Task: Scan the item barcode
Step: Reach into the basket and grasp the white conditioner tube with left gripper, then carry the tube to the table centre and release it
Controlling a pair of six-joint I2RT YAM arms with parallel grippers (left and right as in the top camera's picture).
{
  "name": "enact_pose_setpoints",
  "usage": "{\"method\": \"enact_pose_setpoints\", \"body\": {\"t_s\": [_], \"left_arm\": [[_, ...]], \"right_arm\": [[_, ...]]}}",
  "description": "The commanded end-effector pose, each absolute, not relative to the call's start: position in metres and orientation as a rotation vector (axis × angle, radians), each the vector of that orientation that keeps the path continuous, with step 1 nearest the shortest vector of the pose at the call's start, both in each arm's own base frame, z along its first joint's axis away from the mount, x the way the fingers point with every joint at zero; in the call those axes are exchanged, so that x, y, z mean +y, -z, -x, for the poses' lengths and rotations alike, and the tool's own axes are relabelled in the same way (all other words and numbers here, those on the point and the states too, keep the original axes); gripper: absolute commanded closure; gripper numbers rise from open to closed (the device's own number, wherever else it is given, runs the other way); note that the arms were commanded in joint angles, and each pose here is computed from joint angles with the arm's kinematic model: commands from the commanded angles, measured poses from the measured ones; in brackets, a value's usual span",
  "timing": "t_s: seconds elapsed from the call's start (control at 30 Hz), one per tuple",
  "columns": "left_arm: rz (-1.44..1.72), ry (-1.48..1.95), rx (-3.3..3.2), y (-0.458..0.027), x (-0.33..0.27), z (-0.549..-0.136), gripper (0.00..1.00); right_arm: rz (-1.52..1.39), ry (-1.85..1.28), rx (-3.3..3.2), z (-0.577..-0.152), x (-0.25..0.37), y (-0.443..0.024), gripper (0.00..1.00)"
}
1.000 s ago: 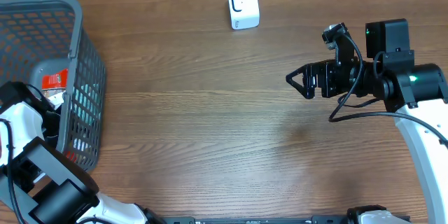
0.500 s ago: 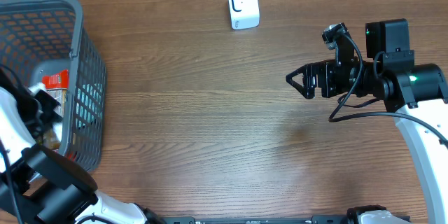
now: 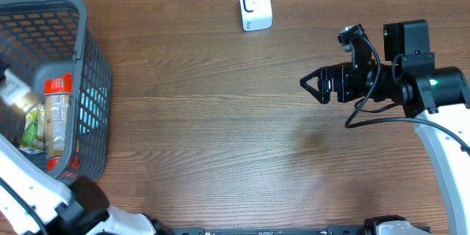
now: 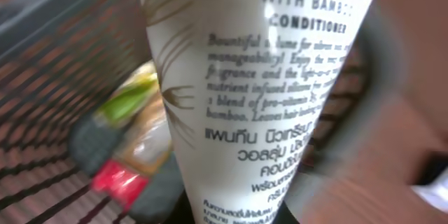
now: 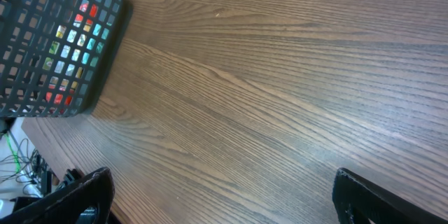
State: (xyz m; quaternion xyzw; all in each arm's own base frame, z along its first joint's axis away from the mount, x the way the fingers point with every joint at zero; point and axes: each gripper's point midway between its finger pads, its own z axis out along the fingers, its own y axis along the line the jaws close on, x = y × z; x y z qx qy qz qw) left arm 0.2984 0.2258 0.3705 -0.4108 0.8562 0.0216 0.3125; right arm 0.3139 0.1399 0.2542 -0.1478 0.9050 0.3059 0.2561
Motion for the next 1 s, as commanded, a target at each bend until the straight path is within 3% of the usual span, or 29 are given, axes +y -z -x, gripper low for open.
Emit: {"method": "enact_pose_setpoints", "body": {"t_s": [0.0, 0.17, 0.33, 0.5, 0.73, 0.97], "left_arm": [[0.666, 0.125, 2.168, -0.442, 0.133, -0.310, 0.96], [0.367, 0.272, 2.266, -0.444, 0.039, -0.312, 0.96], [0.264, 0.444, 2.464, -0.403, -0.037, -0.317, 0.96], [0.343, 0.452, 2.601, -0.342, -0.072, -0.349, 0.96], [0.350, 0.717, 2.647, -0.237, -0.143, -0.391, 0.96], [0.252, 0.954, 2.625, -0.148, -0.205, -0.391, 0.96]], "right_arm": [[0.408, -0.841, 2.437, -0.316, 0.143, -0.262, 0.00], [0.408, -0.841, 2.437, -0.316, 0.143, -0.262, 0.00], [0.408, -0.841, 2.437, -0.316, 0.143, -0.262, 0.00], [0.408, -0.841, 2.437, -0.316, 0.143, -0.262, 0.00], [0.408, -0.841, 2.437, -0.316, 0.143, -0.262, 0.00], [0.408, -0.841, 2.437, -0.316, 0.143, -0.262, 0.00]]}}
